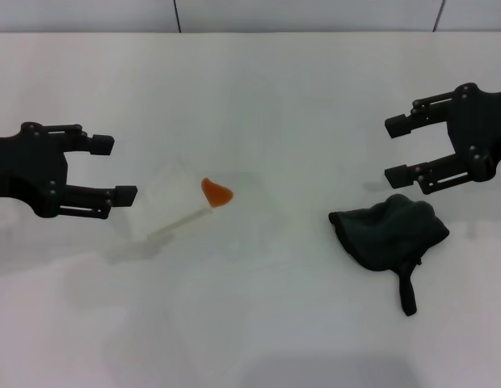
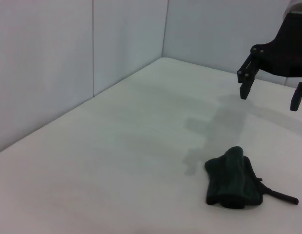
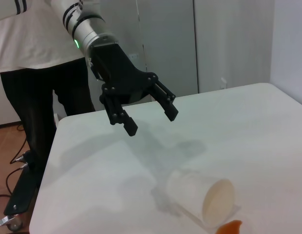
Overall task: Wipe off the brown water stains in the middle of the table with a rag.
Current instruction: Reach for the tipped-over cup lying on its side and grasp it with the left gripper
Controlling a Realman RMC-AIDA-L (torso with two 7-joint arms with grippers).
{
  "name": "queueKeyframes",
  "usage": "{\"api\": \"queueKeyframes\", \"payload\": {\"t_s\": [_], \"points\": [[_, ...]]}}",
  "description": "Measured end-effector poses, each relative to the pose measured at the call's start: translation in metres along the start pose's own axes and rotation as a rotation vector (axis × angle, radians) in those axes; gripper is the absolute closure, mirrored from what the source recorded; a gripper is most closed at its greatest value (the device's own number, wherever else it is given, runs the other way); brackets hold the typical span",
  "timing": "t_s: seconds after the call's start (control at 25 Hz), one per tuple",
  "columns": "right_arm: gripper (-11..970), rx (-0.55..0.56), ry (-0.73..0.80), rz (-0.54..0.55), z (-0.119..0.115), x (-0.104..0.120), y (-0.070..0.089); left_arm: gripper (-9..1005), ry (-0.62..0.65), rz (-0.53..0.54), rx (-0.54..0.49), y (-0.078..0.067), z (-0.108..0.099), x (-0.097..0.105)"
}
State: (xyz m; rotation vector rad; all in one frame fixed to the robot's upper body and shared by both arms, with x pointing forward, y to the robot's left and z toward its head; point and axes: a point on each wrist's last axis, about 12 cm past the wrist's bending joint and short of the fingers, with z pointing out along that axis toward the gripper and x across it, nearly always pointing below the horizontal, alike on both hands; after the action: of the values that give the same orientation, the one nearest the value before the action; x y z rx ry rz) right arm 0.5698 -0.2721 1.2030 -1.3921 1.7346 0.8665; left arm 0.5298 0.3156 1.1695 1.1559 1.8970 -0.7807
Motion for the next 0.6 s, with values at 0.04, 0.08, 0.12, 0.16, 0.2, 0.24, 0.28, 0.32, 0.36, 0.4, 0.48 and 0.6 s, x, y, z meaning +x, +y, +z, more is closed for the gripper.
{"api": "queueKeyframes", "payload": {"t_s": [0.04,0.08,0.12,0.16,0.2,0.24,0.28,0.32,0.36,0.4,0.48,0.6], "points": [[222,0.0,0.0,0.001,0.0001,0.0003,0.0001,130,0.0,0.002,-0.002,-0.0001,-0.0003,-0.0003],[222,0.0,0.0,0.001,0.0001,0.0003,0.0002,131,0.0,0.003,-0.004,-0.0001,-0.0006,-0.0005],[223,0.0,-0.001,0.001,0.0003,0.0003,0.0003,131,0.0,0.005,-0.01,-0.0001,-0.0012,-0.0006],[223,0.0,-0.001,0.002,0.0003,0.0004,0.0003,131,0.0,0.007,-0.015,-0.0002,-0.0016,-0.0006],[223,0.0,-0.001,0.002,0.0003,0.0004,0.0003,130,0.0,0.007,-0.017,-0.0002,-0.0017,-0.0007],[223,0.0,-0.001,0.002,0.0004,0.0004,0.0002,130,0.0,0.007,-0.018,-0.0004,-0.0017,-0.0004],[224,0.001,-0.001,0.002,0.0004,0.0004,0.0002,130,0.0,0.007,-0.018,-0.0005,-0.0017,-0.0004],[224,0.001,-0.001,0.002,0.0004,0.0005,0.0001,130,0.0,0.007,-0.018,-0.0005,-0.0015,-0.0004],[224,0.002,-0.001,0.003,0.0004,0.0005,0.0001,130,0.0,0.007,-0.018,-0.0005,-0.0014,-0.0004],[224,0.003,-0.001,0.003,0.0004,0.0005,0.0,130,0.001,0.007,-0.016,-0.0006,-0.0012,-0.0003],[225,0.004,-0.002,0.001,0.0002,0.0002,-0.0001,130,0.001,0.005,-0.015,-0.0007,-0.0009,0.0],[226,0.005,-0.003,0.0,0.0002,-0.0001,-0.0001,130,0.0,0.005,-0.015,-0.0009,-0.0007,0.0001]]}}
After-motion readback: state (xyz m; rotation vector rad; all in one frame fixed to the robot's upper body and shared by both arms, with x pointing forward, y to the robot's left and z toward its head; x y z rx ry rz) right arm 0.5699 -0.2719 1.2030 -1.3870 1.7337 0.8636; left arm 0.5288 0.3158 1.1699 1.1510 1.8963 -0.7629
